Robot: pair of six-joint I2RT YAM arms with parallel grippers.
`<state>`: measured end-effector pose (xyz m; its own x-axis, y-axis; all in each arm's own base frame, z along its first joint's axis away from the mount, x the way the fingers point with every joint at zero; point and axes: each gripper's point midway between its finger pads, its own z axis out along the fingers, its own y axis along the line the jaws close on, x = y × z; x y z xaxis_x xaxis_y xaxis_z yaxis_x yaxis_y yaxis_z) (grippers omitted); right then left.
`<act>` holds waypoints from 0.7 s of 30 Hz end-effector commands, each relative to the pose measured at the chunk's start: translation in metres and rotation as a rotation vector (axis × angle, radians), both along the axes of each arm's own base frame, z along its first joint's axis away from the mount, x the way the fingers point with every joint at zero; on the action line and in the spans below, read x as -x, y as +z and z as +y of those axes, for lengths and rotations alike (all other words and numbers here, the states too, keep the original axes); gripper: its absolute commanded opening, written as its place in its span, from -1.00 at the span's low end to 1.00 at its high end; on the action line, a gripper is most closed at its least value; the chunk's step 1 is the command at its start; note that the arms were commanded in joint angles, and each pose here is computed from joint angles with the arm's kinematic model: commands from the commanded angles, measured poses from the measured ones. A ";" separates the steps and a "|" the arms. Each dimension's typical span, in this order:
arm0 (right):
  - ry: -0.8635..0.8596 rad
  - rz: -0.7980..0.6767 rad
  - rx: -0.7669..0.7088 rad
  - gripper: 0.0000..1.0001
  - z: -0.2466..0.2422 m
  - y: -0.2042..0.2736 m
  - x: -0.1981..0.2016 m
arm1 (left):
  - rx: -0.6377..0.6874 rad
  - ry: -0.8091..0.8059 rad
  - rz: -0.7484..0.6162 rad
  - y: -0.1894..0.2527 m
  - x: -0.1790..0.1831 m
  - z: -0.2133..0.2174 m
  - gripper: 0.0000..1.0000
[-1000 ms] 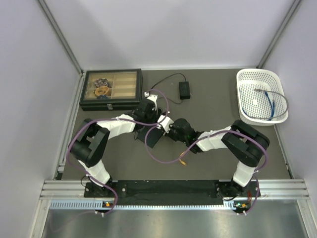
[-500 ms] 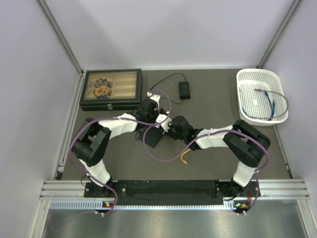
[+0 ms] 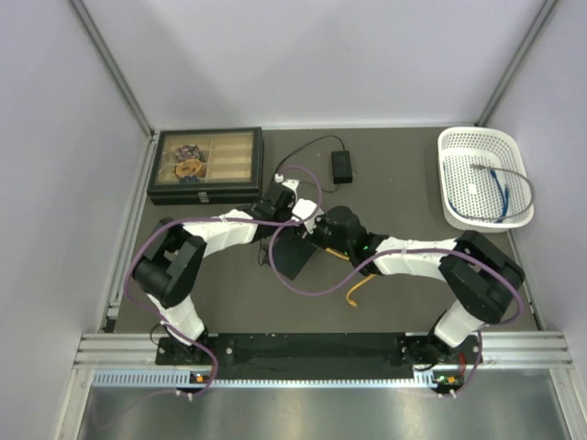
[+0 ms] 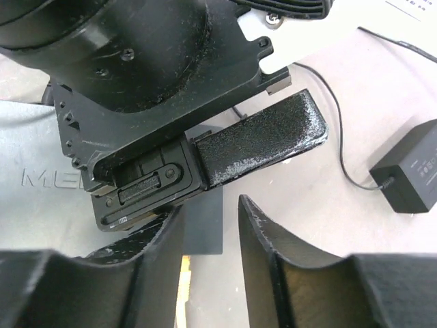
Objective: Insert the plug into the switch port
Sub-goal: Insert the connector into the switch port.
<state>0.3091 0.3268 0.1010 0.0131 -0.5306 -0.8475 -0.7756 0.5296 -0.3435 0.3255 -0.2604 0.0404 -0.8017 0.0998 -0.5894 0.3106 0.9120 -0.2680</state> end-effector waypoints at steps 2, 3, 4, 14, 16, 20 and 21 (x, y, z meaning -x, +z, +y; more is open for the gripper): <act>0.122 -0.140 -0.295 -0.16 0.038 0.100 0.015 | 0.072 -0.127 0.141 -0.007 0.045 -0.042 0.44; 0.112 -0.129 -0.291 -0.14 0.034 0.097 0.016 | 0.072 -0.123 0.140 -0.006 0.045 -0.042 0.44; 0.106 -0.114 -0.282 -0.10 0.030 0.092 0.019 | 0.071 -0.118 0.134 -0.005 0.043 -0.041 0.45; 0.036 0.040 -0.189 0.08 -0.027 0.044 0.042 | 0.073 -0.083 0.115 -0.001 0.035 -0.040 0.45; 0.020 0.074 -0.182 0.09 -0.037 0.034 0.047 | 0.071 -0.077 0.114 -0.001 0.034 -0.040 0.45; -0.007 0.117 -0.188 0.11 -0.049 0.021 0.058 | 0.076 -0.067 0.112 0.000 0.032 -0.041 0.45; -0.014 0.133 -0.177 0.12 -0.054 0.013 0.062 | 0.073 -0.067 0.116 -0.002 0.033 -0.041 0.45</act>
